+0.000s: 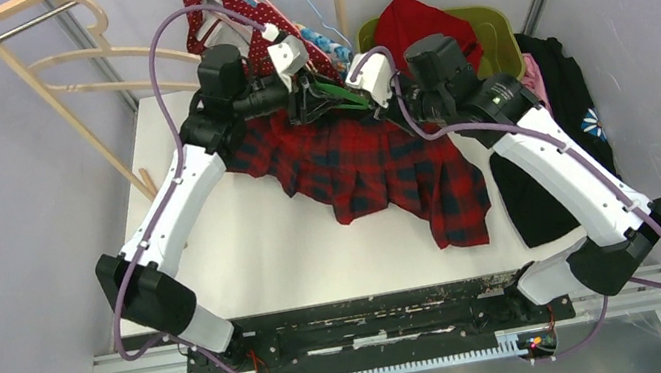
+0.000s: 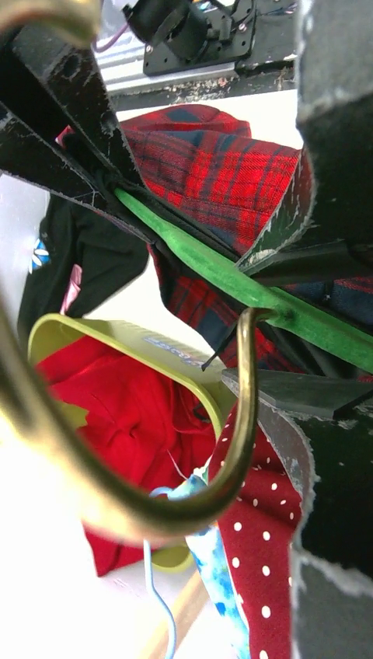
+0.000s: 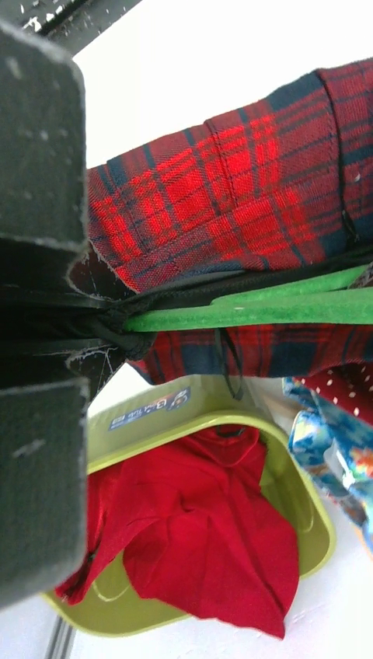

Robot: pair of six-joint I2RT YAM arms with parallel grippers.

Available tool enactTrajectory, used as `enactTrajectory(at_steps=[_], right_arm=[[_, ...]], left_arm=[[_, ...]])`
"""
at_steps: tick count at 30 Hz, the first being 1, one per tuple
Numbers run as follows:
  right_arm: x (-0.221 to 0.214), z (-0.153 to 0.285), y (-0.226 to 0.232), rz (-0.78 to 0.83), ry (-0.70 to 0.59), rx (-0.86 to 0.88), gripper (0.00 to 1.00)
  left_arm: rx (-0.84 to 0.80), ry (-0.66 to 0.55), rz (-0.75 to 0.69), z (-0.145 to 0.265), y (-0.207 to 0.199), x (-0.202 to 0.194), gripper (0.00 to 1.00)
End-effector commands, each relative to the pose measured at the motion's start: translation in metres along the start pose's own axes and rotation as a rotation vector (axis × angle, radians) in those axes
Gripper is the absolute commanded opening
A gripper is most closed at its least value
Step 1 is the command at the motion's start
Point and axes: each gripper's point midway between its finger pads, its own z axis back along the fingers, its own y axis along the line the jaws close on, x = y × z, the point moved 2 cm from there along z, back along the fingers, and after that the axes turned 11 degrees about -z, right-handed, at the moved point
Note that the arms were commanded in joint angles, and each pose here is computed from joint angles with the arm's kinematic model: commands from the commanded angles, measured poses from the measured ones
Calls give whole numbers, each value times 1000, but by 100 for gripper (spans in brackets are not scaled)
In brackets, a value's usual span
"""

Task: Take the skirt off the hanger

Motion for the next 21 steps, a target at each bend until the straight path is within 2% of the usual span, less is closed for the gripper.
enactTrajectory(at_steps=[1, 8, 13, 21], right_arm=[[73, 25, -11, 51, -294, -70, 1], [68, 20, -28, 40, -270, -180, 1], [70, 23, -57, 6, -264, -365, 1], [87, 13, -92, 37, -286, -560, 1]], left_arm=[[215, 95, 71, 0, 23, 20, 3], [220, 60, 43, 9, 19, 42, 3], [205, 53, 43, 14, 5, 47, 3], [45, -24, 71, -1, -44, 63, 3]])
